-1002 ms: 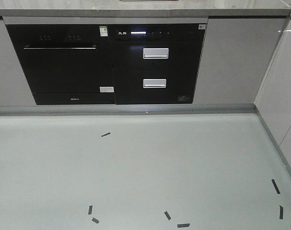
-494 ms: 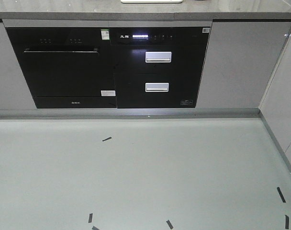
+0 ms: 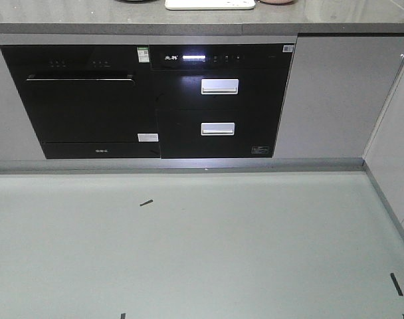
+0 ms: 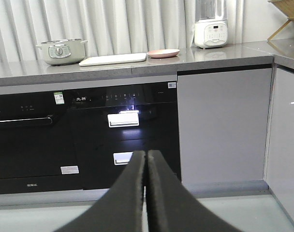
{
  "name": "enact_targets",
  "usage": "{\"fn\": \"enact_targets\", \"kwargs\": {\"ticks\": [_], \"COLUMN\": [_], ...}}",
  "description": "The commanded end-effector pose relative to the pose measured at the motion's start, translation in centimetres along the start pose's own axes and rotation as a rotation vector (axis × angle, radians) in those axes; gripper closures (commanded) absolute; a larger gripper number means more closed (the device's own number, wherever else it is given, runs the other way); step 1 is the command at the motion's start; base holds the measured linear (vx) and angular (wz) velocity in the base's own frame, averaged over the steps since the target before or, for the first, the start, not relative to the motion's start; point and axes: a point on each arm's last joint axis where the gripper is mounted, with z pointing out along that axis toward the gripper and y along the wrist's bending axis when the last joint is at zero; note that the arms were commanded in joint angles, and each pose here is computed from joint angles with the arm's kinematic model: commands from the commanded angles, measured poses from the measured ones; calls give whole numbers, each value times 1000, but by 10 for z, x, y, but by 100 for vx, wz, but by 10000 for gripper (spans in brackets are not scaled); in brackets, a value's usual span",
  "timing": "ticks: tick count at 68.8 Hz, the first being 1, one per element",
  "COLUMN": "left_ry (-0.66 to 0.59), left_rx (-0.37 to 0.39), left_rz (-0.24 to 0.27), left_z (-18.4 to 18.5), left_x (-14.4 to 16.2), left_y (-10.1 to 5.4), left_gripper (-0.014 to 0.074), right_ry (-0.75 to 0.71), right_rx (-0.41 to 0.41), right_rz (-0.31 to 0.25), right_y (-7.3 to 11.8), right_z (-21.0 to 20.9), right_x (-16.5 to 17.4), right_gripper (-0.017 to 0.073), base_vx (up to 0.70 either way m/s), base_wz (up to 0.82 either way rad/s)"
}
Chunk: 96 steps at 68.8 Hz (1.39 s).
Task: Transfer vegetables to tray and serve
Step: 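Drive closer to the counter holding the pot, tray and plate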
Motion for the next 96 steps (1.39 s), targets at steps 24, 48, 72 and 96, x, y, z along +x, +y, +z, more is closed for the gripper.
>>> {"fn": "enact_targets", "kwargs": {"ticks": [24, 48, 72, 96], "left_ry": [-57, -57, -57, -57], "left_rx": [3, 3, 3, 3], "left_rz": [-12, -12, -12, -12], "left_z": [0, 0, 0, 0], "left_x": [2, 2, 2, 2], "left_y": [0, 0, 0, 0], "left_gripper": [599, 599, 599, 599], "right_ry": [-64, -64, -64, -65], "right_rx": [-12, -12, -12, -13], "right_rz": [-15, -15, -15, -15], "right_y": [1, 1, 1, 1], "right_z": [0, 0, 0, 0], "right_x": [-2, -2, -2, -2], "right_gripper": [562, 562, 562, 562], "base_vx": [12, 11, 9, 9], "base_wz": [0, -1, 0, 0]}}
